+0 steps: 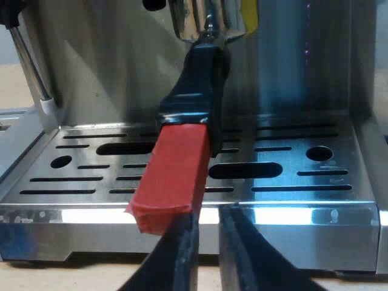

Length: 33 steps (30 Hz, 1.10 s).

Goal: Grind coffee beans and then tamp

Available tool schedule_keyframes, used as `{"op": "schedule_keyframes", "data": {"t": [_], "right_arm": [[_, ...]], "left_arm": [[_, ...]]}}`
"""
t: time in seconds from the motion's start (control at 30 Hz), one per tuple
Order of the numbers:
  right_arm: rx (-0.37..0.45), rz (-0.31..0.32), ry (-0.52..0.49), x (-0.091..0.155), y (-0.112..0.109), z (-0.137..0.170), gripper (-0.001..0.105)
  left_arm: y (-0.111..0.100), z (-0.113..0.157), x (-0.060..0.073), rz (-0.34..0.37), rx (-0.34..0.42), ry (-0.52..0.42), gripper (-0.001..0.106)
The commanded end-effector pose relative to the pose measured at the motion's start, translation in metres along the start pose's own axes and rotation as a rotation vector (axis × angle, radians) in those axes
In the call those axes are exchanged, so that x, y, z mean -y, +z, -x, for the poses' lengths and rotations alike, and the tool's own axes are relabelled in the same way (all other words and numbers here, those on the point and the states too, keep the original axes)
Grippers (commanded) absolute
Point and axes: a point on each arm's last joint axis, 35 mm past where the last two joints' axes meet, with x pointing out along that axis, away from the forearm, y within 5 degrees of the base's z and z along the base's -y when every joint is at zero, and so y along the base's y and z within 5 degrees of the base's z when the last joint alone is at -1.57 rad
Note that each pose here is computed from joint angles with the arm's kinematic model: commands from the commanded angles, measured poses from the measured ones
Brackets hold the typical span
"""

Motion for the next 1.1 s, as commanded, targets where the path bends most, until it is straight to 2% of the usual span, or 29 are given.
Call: {"op": "schedule_keyframes", "data": {"t": [0.03,0.47,0.77,0.93,1.1], "right_arm": [[0.024,-0.041,-0.104,0.007,0.006,-0.007,0.012],[0.022,-0.038,-0.099,0.006,0.006,-0.007,0.012],[-0.007,0.045,-0.039,0.000,-0.002,0.002,0.012],[-0.026,0.127,-0.001,-0.006,-0.010,0.015,0.012],[-0.022,0.159,0.032,-0.010,-0.014,0.026,0.012]], "left_arm": [[0.002,0.000,0.001,0.001,0.009,-0.017,0.077],[0.002,0.000,0.001,0.001,0.009,-0.017,0.077],[0.003,0.000,0.001,-0.003,0.016,-0.018,0.077],[0.003,0.000,0.001,-0.006,0.021,-0.018,0.077],[0.003,0.000,0.001,-0.006,0.022,-0.018,0.077]]}}
